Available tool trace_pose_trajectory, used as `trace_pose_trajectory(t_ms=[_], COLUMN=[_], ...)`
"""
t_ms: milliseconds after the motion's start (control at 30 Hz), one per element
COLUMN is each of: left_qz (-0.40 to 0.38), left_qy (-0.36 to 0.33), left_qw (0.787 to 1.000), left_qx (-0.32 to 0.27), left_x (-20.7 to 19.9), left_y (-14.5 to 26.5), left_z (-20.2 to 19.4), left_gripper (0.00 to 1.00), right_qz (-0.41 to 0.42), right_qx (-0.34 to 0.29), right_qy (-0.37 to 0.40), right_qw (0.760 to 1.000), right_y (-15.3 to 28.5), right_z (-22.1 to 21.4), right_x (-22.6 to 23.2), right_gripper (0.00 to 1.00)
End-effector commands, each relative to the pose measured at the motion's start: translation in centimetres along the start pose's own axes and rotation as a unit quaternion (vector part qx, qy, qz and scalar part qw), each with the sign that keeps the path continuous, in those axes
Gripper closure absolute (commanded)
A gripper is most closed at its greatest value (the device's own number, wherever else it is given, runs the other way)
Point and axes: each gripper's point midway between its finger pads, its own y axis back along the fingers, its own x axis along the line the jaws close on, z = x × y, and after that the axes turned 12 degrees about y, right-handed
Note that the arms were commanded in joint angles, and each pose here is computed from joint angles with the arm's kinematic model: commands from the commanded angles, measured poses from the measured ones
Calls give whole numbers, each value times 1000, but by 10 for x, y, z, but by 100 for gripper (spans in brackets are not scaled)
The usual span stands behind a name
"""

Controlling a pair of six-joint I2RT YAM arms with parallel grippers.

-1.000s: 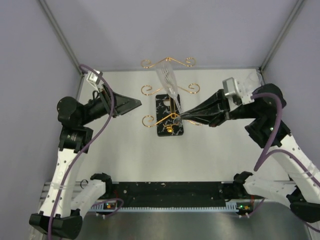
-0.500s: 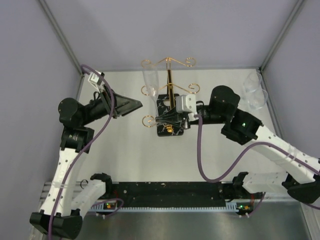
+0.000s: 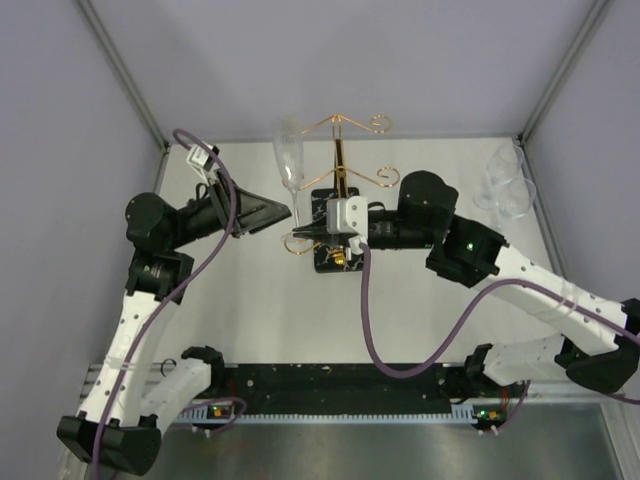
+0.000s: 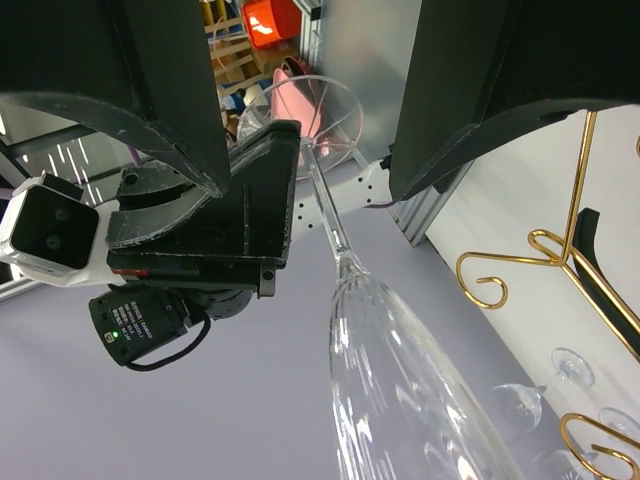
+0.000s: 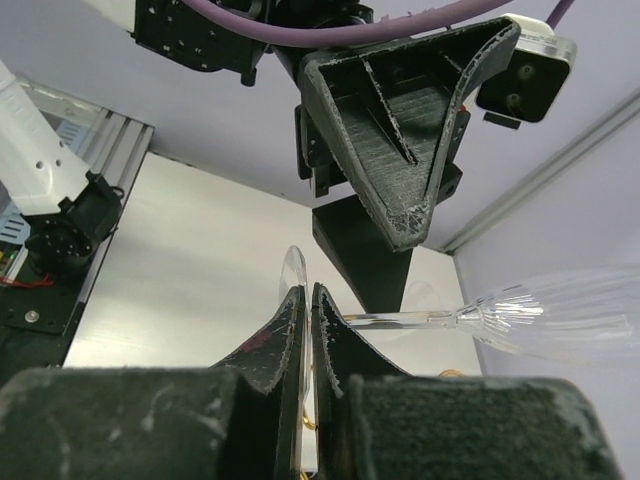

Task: Take the wine glass off the wine glass rack

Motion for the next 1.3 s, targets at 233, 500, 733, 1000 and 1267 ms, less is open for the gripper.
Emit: trace_pose_trajectory(t_ms=[233, 500, 733, 1000, 1267], left_qz=[-17, -14, -10, -6, -8], left_qy=[-29, -27, -31, -32, -43], left_qw=[999, 999, 999, 999, 999], left_qx=[12, 19, 20, 19, 18], left_x=[-5, -1, -1, 2, -1], left_y=[-9, -14, -16, -18, -20], left_z=[-3, -4, -3, -2, -1], left_gripper=[32, 39, 59, 80, 100], right_qz=[-15, -9, -15, -22, -31], right_qx=[-17, -15, -3, 10, 4], right_qy=[32, 38, 45, 53, 34], right_qw=[999, 999, 999, 998, 999], right_y=[-13, -18, -17, -17, -3], right_z=[16, 16, 13, 8, 15], right_x=[-12, -8, -8, -6, -1], right_gripper=[100, 100, 100, 100, 82])
